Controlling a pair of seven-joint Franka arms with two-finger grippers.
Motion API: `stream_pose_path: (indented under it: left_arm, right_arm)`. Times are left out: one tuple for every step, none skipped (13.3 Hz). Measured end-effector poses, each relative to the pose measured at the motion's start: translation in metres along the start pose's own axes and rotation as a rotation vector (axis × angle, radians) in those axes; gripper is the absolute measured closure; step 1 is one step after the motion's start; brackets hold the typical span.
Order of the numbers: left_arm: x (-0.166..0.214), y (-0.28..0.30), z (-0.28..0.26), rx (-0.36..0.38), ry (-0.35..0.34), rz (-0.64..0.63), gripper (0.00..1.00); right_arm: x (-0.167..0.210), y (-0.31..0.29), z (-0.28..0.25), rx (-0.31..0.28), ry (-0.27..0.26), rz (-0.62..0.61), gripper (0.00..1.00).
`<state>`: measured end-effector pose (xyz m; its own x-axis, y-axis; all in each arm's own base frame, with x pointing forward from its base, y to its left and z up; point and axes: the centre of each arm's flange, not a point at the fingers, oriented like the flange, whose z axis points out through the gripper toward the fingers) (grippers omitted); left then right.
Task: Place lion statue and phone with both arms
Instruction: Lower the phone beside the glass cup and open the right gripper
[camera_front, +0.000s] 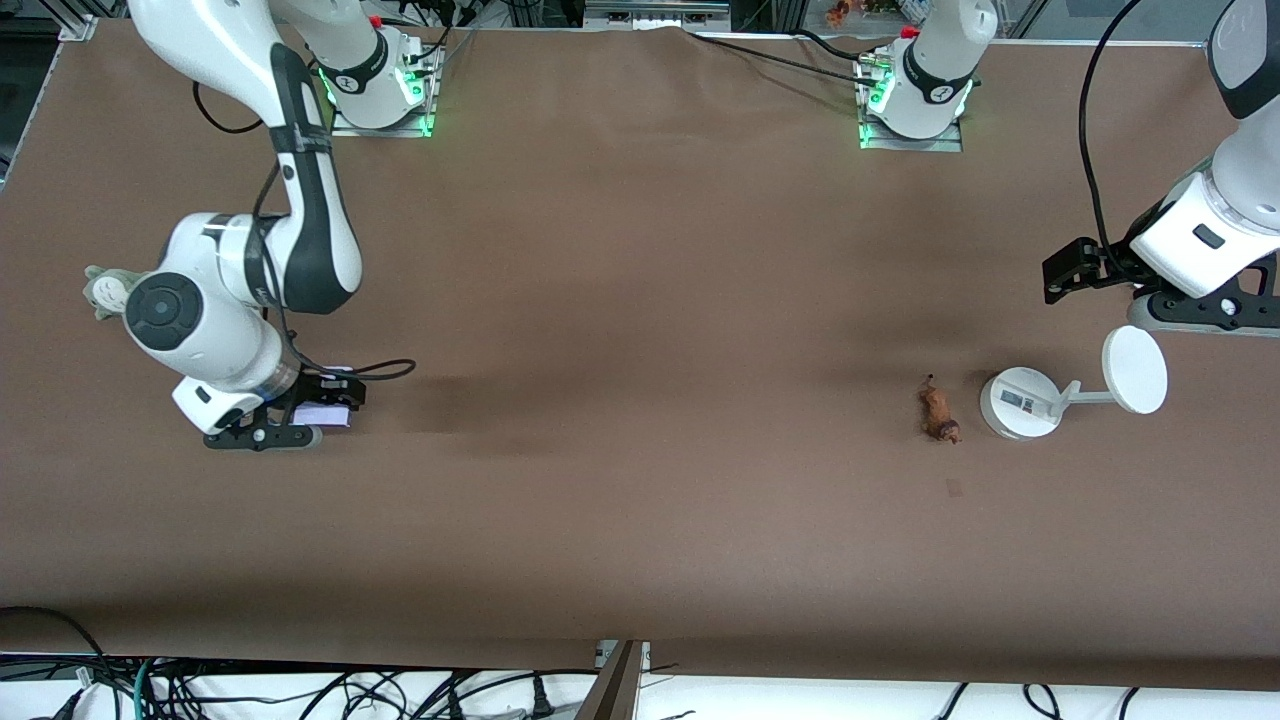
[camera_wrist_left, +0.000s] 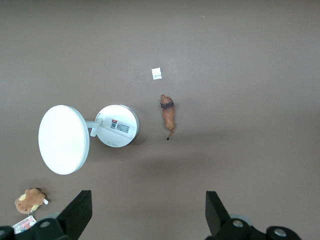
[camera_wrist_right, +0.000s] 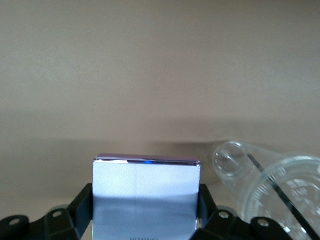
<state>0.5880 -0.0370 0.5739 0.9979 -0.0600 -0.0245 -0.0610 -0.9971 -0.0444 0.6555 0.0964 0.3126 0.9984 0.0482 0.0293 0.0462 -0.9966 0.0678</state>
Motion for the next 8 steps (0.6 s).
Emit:
stream_pose_path:
  left_arm:
    - [0.000,0.000,0.000,0.000,0.000,0.000,0.00]
    - [0.000,0.000,0.000,0.000,0.000,0.000,0.00]
    - [0.000,0.000,0.000,0.000,0.000,0.000,0.00]
    - [0.000,0.000,0.000,0.000,0.000,0.000,0.00]
    - [0.000,0.000,0.000,0.000,0.000,0.000,0.00]
    - [0.000,0.000,0.000,0.000,0.000,0.000,0.00]
    - [0.000,0.000,0.000,0.000,0.000,0.000,0.00]
    - [0.000,0.000,0.000,0.000,0.000,0.000,0.00]
  right_arm:
    - [0.001,-0.004,0.008,0.007,0.007,-0.006,0.15]
    - [0.002,-0.006,0.017,0.016,0.013,-0.012,0.15]
    - [0.003,-0.007,0.026,0.025,0.018,-0.019,0.15]
    - [0.004,-0.006,0.037,0.034,0.024,-0.027,0.15]
    - [0.005,-0.005,0.048,0.038,0.030,-0.037,0.15]
    - [0.006,-0.003,0.060,0.039,0.035,-0.041,0.15]
    - [0.006,-0.002,0.072,0.039,0.041,-0.043,0.15]
    - [0.006,-0.002,0.082,0.037,0.046,-0.043,0.15]
